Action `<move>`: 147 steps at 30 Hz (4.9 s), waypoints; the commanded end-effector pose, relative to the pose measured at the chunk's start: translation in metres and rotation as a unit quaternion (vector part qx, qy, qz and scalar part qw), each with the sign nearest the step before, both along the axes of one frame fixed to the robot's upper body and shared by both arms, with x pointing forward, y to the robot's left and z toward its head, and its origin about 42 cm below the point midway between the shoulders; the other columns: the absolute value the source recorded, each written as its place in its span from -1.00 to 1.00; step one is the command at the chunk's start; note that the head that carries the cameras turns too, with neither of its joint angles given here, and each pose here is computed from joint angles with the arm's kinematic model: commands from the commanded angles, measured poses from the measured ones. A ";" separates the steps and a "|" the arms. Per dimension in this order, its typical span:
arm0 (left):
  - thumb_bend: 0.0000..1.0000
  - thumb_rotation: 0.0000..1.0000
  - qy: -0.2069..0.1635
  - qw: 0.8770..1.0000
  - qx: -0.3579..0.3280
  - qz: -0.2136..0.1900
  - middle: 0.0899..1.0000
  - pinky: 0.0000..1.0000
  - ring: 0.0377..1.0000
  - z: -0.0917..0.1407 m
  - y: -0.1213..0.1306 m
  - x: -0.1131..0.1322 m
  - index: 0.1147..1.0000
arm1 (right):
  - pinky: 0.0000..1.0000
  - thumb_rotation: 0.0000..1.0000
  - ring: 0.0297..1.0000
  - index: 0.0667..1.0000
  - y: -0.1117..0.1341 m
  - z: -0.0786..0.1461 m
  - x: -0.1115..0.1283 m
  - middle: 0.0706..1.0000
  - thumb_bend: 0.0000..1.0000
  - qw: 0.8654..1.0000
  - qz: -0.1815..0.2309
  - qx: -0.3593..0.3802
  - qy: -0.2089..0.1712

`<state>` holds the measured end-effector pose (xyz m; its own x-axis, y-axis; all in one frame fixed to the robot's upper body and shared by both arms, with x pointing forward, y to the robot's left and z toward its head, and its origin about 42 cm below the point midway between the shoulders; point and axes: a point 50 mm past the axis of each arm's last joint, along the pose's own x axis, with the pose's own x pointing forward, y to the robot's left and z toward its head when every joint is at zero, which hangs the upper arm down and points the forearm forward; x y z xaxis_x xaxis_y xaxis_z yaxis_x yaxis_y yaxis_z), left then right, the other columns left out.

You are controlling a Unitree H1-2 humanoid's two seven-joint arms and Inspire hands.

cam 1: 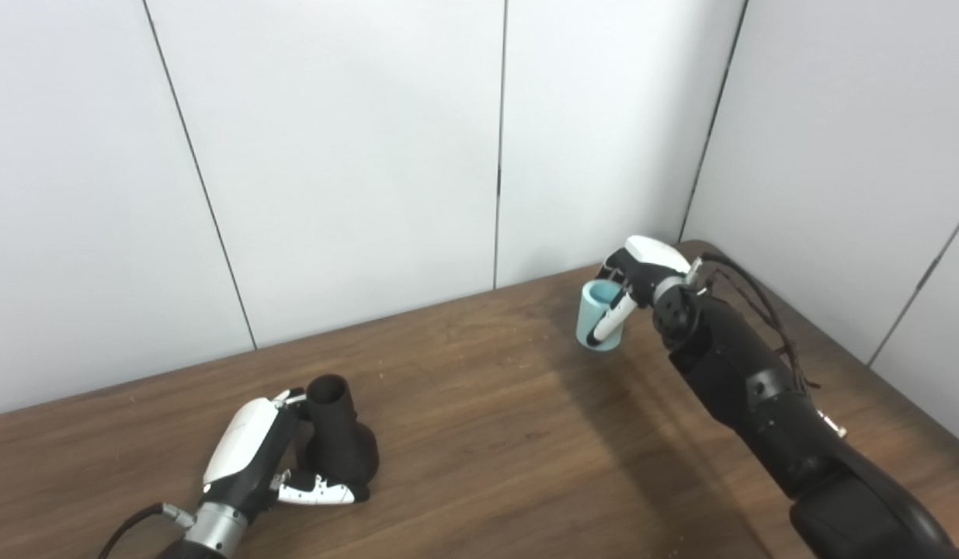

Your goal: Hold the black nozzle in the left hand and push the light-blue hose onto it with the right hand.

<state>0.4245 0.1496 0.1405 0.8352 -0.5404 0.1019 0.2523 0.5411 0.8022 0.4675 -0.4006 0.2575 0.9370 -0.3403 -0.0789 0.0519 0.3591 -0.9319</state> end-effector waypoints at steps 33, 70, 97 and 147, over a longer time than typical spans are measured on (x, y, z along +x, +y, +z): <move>0.05 -1.00 0.075 0.995 0.060 0.003 -0.15 0.83 0.15 -0.033 -0.007 -0.021 -0.15 | -0.20 -1.00 -0.11 -0.14 0.162 0.158 -0.036 -0.10 0.04 0.947 0.288 0.005 -0.145; 0.05 -1.00 0.081 0.995 0.055 0.003 -0.19 0.76 0.15 -0.015 -0.042 -0.026 -0.14 | -0.32 -1.00 -0.19 -0.05 0.240 0.145 -0.061 -0.10 0.04 0.896 0.430 0.041 -0.105; 0.05 -1.00 0.078 0.995 0.059 0.004 -0.17 0.75 0.14 -0.014 -0.040 -0.034 -0.14 | -0.26 -1.00 -0.16 -0.10 0.244 0.121 -0.042 -0.09 0.04 0.901 0.426 0.043 -0.072; 0.05 -1.00 0.079 0.995 0.062 0.007 -0.17 0.75 0.15 -0.012 -0.037 -0.030 -0.14 | -0.33 -1.00 -0.20 -0.05 0.228 0.142 -0.038 -0.09 0.04 0.904 0.415 0.008 -0.101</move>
